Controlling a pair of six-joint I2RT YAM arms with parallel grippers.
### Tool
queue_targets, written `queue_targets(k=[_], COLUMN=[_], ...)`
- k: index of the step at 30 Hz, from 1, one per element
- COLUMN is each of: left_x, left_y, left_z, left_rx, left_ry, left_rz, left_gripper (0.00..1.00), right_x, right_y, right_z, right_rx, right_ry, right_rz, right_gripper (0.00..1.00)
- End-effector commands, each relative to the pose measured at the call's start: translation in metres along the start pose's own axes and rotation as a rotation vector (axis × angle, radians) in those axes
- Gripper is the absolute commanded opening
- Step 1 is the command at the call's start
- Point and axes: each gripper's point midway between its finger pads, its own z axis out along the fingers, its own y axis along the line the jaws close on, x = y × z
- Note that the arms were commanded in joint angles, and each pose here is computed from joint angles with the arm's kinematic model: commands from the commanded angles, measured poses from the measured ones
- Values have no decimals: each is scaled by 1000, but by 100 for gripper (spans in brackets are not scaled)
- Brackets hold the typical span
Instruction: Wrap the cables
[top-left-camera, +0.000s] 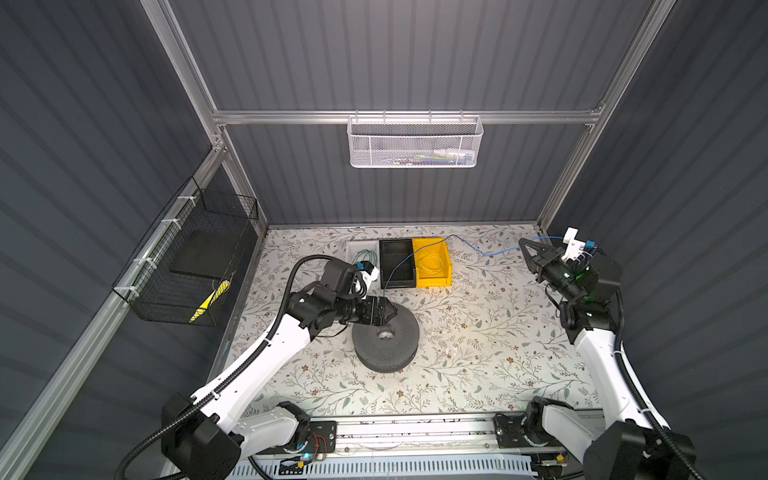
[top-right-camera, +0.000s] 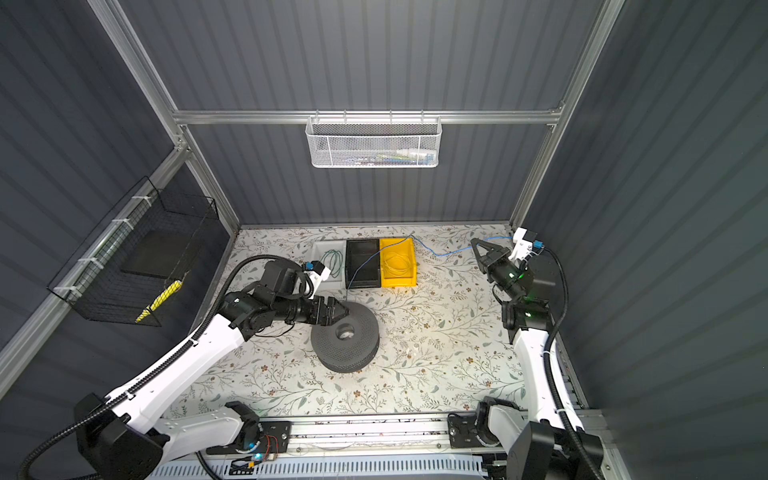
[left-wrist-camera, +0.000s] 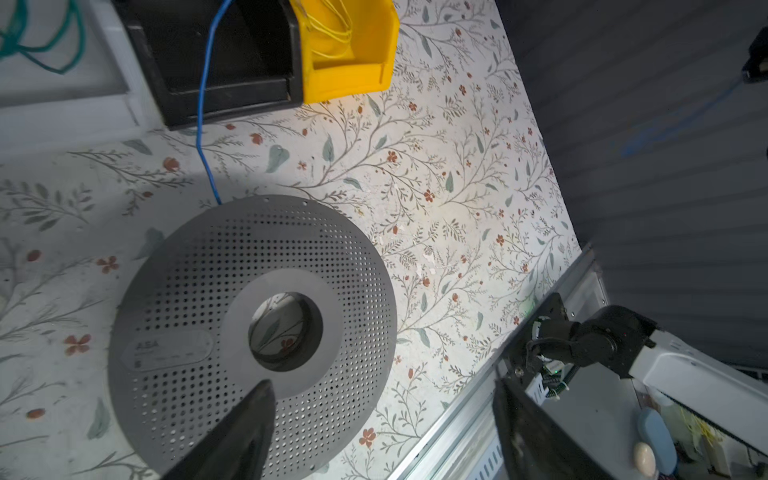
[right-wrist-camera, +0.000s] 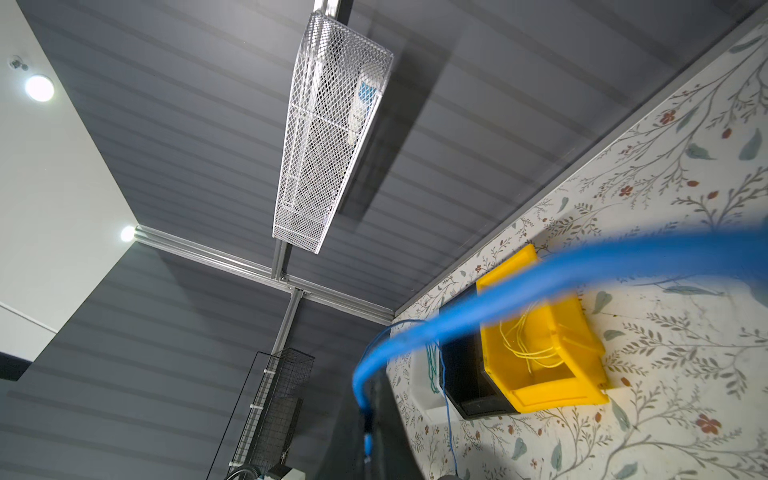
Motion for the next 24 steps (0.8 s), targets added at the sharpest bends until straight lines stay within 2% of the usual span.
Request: queue_targets(k=[1,4,9,11,13,18,20,24], left_x=[-7,-15,-28,-28,-27,-34,-37,-41], left_y=[24,31,40,42,44,73,82,91], left_z=[3,22,57,67,76,91,98,112], left_rx=[-122,-137,-150,-153,-152,-249,-262,-255], left_ry=[-64,-56,-8,29,62,78,93,109], left_rz=[-5,49,134,147,148,112,94,78], left_gripper=[84,81,64,61,61,59,55,54], right_x=[-5,-7,-6,-4,-3,-1,-1,-1], right_y=[10,16,24,23,22,18,18,22], right_z=[-4,-5,-6,-7,-9,-9,-9,-8], right_rx=[-26,-34,-44,-43,-40,-34,-36,-44], right_ry=[-25,-27,-13,-12,-13,-12,-9,-4], right_rz=[-25,-33,-36,-36,-33,-29,-29,-34], right_gripper=[0,0,0,0,0,0,0,0])
